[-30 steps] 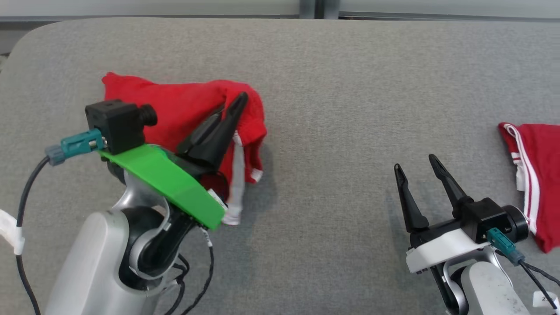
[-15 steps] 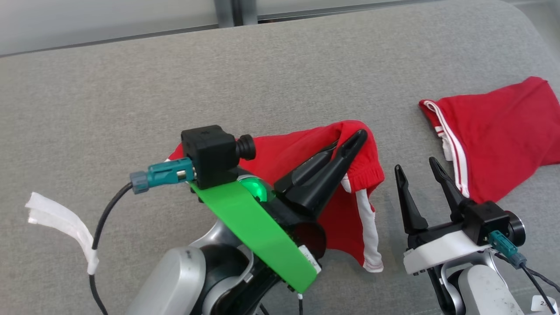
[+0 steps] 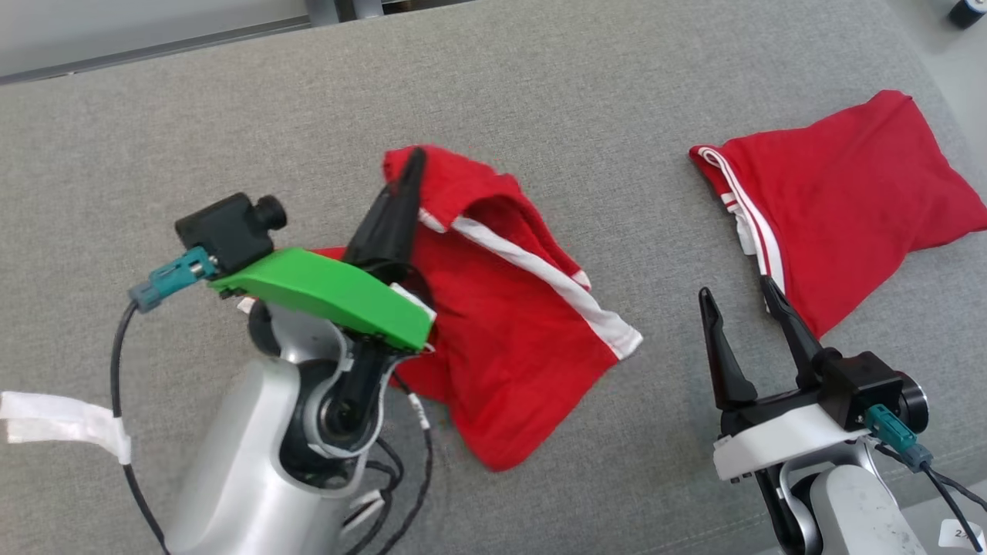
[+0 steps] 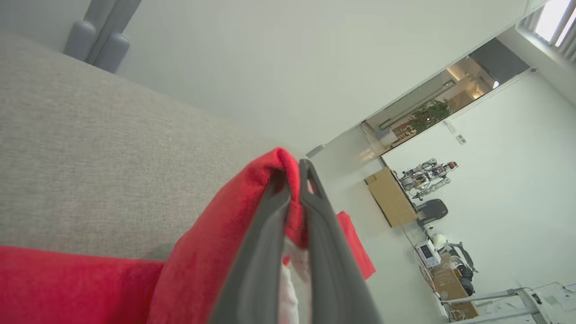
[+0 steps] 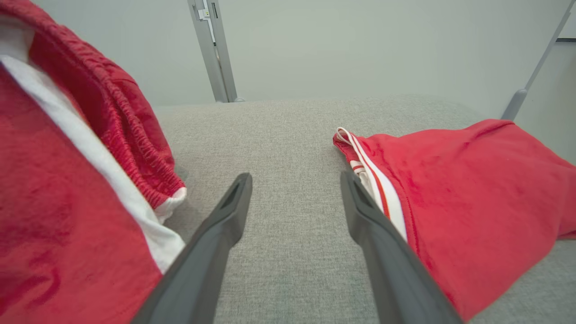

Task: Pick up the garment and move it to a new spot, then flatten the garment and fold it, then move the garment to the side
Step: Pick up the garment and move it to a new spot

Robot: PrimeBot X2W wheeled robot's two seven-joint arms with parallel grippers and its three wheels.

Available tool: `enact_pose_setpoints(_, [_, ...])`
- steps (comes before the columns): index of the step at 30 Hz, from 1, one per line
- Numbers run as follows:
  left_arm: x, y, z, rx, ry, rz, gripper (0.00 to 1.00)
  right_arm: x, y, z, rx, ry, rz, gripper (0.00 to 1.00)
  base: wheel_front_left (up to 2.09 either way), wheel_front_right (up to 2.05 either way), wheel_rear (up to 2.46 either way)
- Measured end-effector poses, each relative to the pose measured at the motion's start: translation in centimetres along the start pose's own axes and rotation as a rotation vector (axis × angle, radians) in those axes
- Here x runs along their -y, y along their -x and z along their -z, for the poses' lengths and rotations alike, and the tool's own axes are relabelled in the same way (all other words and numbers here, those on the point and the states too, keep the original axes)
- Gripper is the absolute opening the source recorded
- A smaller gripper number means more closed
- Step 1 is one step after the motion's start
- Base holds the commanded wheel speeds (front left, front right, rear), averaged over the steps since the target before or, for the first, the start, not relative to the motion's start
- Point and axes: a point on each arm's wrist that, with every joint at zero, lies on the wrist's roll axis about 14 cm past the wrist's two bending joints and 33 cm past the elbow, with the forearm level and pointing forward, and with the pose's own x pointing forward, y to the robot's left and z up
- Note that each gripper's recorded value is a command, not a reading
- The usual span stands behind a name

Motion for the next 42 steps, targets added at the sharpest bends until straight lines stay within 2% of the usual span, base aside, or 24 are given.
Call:
enact_pose_setpoints(7, [-10.3, 2.8, 0.7, -0.004, 0.050, -0.305, 0.00, -0.9, -0.7, 0.4, -0.008, 0.003, -0.029, 1.00, 0.00, 0.00, 0.00])
enact_pose_setpoints(10, [-13.2, 4.4, 1.6, -0.016, 0.077, -0.394, 0.00, -1.5, -1.2, 0.5, -0.007, 0.002, -0.048, 1.00, 0.00, 0.00, 0.00])
enact_pose_setpoints(13, [-14.8, 5.4, 2.4, -0.023, 0.114, -0.439, 0.01, -2.1, -1.5, 0.7, -0.012, 0.003, -0.067, 1.00, 0.00, 0.00, 0.00])
enact_pose_setpoints(14, [-15.0, 5.6, 2.6, -0.021, 0.124, -0.448, 0.16, -2.3, -1.6, 0.8, -0.014, 0.002, -0.072, 1.00, 0.00, 0.00, 0.00])
enact_pose_setpoints(17, [-15.2, 5.9, 2.9, -0.018, 0.138, -0.451, 1.00, -2.6, -1.8, 1.0, -0.016, 0.006, -0.084, 1.00, 0.00, 0.00, 0.00])
enact_pose_setpoints(19, [-15.0, 6.0, 2.8, -0.007, 0.129, -0.442, 1.00, -2.8, -1.8, 1.0, -0.016, 0.006, -0.088, 1.00, 0.00, 0.00, 0.00])
enact_pose_setpoints(21, [-14.3, 5.9, 2.4, 0.002, 0.069, -0.414, 1.00, -2.9, -1.8, 0.8, -0.013, 0.006, -0.090, 1.00, 0.00, 0.00, 0.00])
enact_pose_setpoints(25, [-13.1, 7.0, 0.7, 0.021, -0.148, -0.357, 1.00, -2.7, -1.3, 0.5, -0.007, 0.007, -0.084, 1.00, 0.00, 0.00, 0.00])
enact_pose_setpoints(31, [-10.0, 8.8, 0.0, -0.050, -0.577, -0.219, 1.00, -2.1, -0.2, 0.1, -0.001, 0.007, -0.065, 1.00, 0.00, 0.00, 0.00])
enact_pose_setpoints(35, [-9.4, 9.3, 1.0, -0.127, -0.752, -0.167, 1.00, -1.9, 0.0, 0.0, 0.001, 0.006, -0.056, 1.00, 0.00, 0.00, 0.00])
enact_pose_setpoints(39, [-10.9, 9.5, 2.3, -0.246, -0.951, -0.144, 1.00, -1.9, -0.1, 0.2, -0.003, -0.002, -0.056, 1.00, 0.00, 0.00, 0.00])
enact_pose_setpoints(42, [-11.9, 9.0, 2.8, -0.306, -1.050, -0.130, 1.00, -1.7, -0.1, 0.4, -0.008, -0.004, -0.049, 1.00, 0.00, 0.00, 0.00])
